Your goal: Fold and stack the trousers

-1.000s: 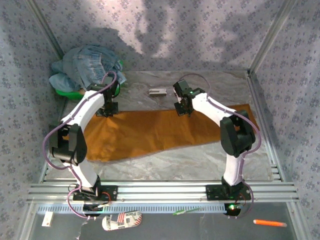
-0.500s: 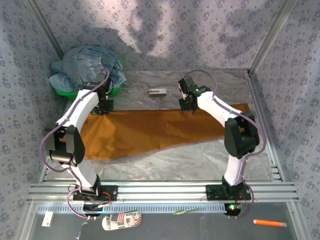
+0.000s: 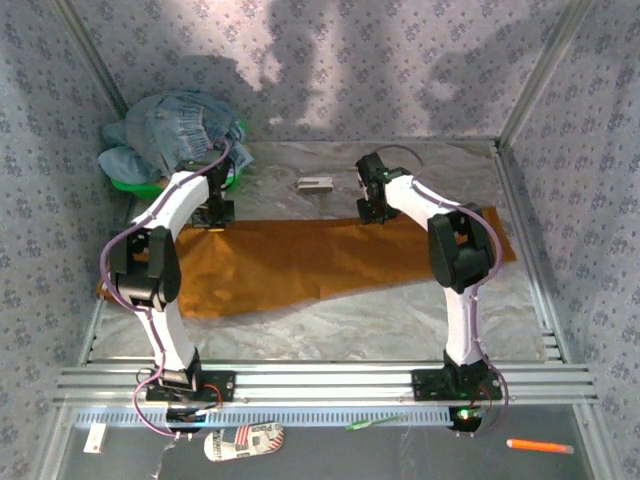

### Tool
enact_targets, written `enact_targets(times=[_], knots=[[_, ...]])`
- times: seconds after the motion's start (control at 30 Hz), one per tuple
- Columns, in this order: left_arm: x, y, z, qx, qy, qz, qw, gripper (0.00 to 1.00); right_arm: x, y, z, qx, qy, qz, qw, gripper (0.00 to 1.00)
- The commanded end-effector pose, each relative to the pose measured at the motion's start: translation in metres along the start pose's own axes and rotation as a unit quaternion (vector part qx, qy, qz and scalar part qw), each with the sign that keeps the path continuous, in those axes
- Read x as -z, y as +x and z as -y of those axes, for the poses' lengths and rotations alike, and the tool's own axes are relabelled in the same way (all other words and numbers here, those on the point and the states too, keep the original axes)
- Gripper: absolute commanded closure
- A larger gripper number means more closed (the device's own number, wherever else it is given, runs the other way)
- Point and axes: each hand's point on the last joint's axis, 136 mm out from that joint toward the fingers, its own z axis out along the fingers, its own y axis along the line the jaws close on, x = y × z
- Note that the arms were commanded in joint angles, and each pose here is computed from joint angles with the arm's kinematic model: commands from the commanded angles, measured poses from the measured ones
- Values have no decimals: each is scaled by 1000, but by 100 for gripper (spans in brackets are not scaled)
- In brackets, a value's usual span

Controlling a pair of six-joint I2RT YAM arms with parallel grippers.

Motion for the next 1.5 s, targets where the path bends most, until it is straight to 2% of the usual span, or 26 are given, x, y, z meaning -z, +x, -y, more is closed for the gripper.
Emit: enact_targets(times=[0.0, 0.2, 0.27, 0.5, 0.6, 0.77, 1.03, 1.17, 1.2, 1.23, 1.27, 1.37, 1.47], knots=[[8, -13, -3, 2, -1, 19, 1000, 100, -7, 8, 1, 5, -6, -31, 999, 53], [8, -13, -3, 2, -1, 19, 1000, 100, -17, 21, 2, 12, -13, -48, 999, 53], [8, -13, -3, 2, -1, 18, 1000, 100, -19, 23, 3, 14, -12, -51, 999, 57], [10, -13, -4, 1, -3, 19, 1000, 100, -29, 32, 8, 7, -14, -68, 998, 86], [10, -13, -4, 1, -3, 20, 1000, 100, -26, 30, 9, 1, -18, -58, 998, 99], [11, -12, -4, 1, -2, 19, 1000, 100, -14, 22, 13, -6, -12, -33, 999, 100], [20, -14, -4, 2, 4, 28, 1000, 100, 23, 1, 28, -35, 16, 42, 998, 100], [23, -16, -3, 4, 8, 32, 999, 100, 24, 0, 32, -36, 16, 35, 999, 100], [23, -16, -3, 4, 9, 31, 999, 100, 19, 3, 32, -36, 17, 23, 999, 94], [23, -17, -3, 4, 10, 32, 999, 100, 14, 6, 30, -32, 10, 11, 999, 73], [22, -16, -2, 4, 10, 30, 999, 100, 10, 8, 27, -26, 6, 0, 1000, 62], [21, -15, -2, 6, 12, 29, 999, 100, -4, 20, 23, -18, 3, -30, 999, 49], [20, -14, -1, 6, 13, 27, 1000, 100, -14, 31, 19, -14, -12, -52, 998, 46]])
